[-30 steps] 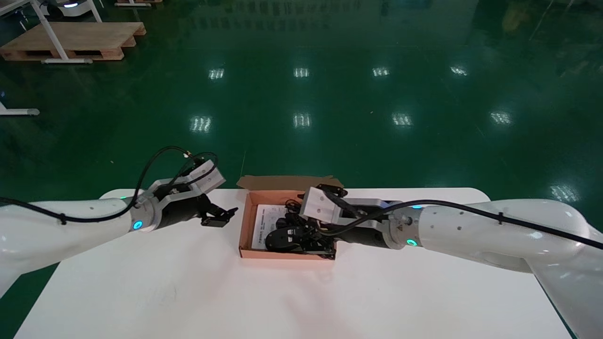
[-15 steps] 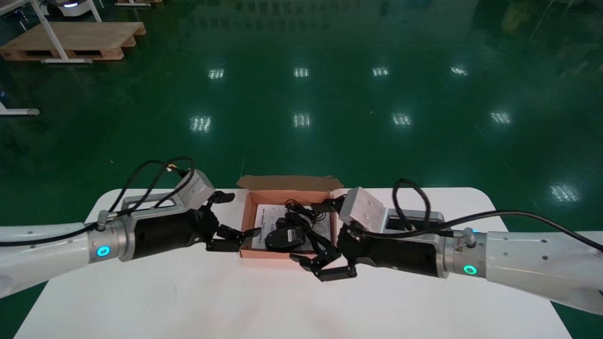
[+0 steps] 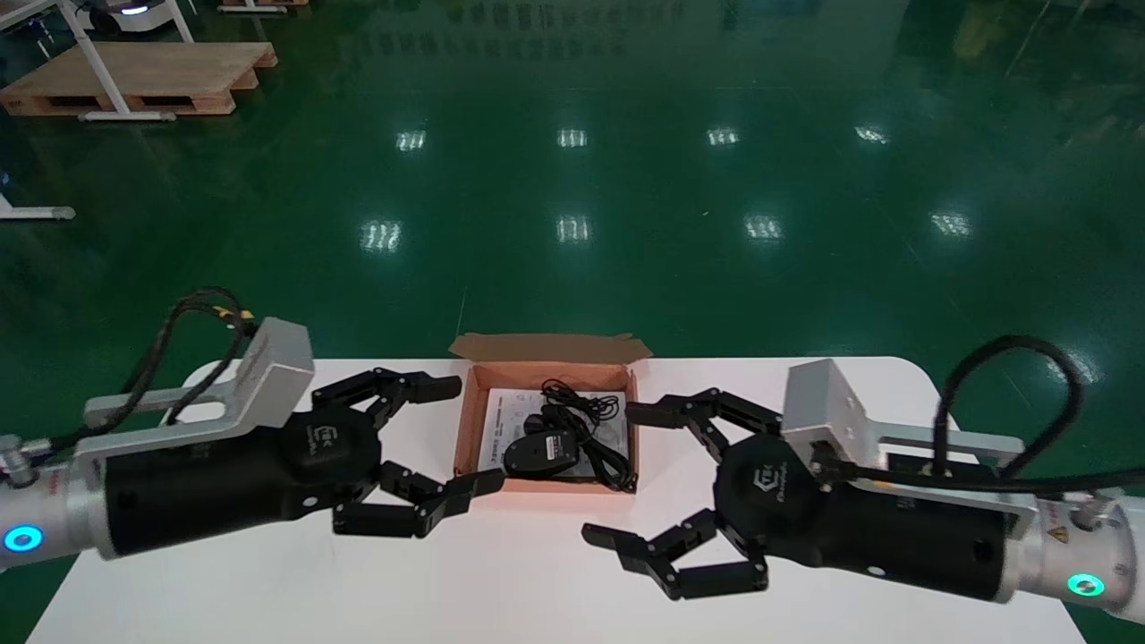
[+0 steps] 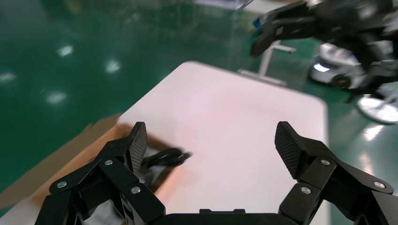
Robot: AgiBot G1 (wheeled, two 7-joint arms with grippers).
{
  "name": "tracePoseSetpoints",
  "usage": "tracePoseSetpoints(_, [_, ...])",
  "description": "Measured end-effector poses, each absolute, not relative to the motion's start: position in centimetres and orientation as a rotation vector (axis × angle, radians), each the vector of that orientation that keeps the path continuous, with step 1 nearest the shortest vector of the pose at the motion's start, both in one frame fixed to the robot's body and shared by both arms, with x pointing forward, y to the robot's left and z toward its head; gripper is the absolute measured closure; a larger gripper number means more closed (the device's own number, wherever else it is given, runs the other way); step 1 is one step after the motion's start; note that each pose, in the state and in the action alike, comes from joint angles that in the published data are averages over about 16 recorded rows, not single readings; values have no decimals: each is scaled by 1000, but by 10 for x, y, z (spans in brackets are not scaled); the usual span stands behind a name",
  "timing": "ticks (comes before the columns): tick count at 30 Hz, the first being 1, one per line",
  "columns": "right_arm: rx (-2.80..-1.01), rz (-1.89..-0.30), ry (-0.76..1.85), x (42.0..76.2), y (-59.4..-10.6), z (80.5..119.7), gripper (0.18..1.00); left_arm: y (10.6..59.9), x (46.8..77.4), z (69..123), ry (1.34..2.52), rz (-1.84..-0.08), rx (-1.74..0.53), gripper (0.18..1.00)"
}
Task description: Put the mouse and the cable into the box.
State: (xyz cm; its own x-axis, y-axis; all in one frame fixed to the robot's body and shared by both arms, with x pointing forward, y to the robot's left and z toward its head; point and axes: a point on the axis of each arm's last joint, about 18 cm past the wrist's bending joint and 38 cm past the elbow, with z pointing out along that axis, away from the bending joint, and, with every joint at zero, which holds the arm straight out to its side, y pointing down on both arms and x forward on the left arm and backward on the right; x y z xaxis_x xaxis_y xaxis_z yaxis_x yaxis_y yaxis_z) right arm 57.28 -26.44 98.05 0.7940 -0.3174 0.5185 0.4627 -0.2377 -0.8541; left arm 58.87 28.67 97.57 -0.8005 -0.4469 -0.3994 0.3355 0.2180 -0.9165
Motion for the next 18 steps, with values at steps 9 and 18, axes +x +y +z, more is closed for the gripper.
tracePoseSetpoints(9, [-1610,-624,-173,517,-288,987,178,295,518,988,1904,-1764,126,183])
tracePoseSetpoints(18, [-1596,-561,-225,480,-301,992,178,300,475,992,1925,-1799,280,183])
